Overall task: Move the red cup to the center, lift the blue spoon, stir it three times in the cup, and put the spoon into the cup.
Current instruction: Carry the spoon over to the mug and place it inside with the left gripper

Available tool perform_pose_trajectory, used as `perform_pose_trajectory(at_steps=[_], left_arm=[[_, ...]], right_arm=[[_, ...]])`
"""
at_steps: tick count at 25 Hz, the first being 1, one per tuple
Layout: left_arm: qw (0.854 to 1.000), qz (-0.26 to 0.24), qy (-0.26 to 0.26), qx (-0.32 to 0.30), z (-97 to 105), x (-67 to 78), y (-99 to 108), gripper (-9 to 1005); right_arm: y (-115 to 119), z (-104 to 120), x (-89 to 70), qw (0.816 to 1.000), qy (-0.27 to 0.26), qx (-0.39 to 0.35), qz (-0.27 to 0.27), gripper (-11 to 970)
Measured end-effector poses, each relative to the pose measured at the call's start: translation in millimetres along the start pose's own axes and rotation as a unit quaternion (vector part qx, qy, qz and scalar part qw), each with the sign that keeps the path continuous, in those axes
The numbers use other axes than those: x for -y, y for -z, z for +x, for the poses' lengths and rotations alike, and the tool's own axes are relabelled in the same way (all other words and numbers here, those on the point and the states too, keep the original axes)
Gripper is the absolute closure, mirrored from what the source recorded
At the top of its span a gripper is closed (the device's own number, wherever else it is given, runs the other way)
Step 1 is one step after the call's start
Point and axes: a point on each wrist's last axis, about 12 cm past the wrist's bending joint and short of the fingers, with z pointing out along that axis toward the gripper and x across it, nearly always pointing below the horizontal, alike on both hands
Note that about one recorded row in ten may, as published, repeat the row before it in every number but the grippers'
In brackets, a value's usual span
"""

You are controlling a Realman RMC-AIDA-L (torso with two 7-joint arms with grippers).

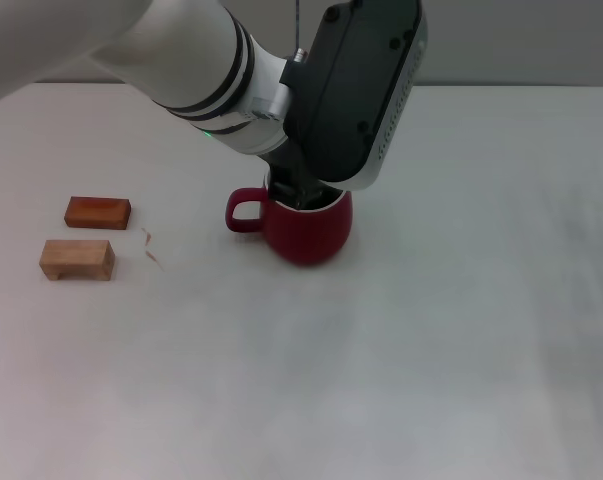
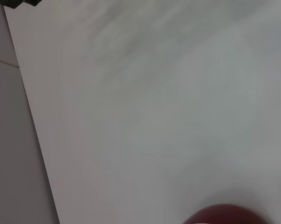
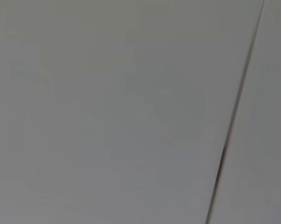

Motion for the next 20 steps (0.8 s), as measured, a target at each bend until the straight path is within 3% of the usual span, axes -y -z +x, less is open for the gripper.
perform_pose_trajectory(at_steps=[10,20], left_arm=[[0.999,0.014,0.013,-0.038,16.3,2.6,-0.3,751],[0.998,0.047,0.019,-0.042,18.3,12.3,3.5,742]], right_arm=[[-2.1,-1.5,-0.3,1.0,0.0,0.003,-0.001,342],[-3.1,-2.1,-0.3,1.0,0.001,0.004,-0.001,342]])
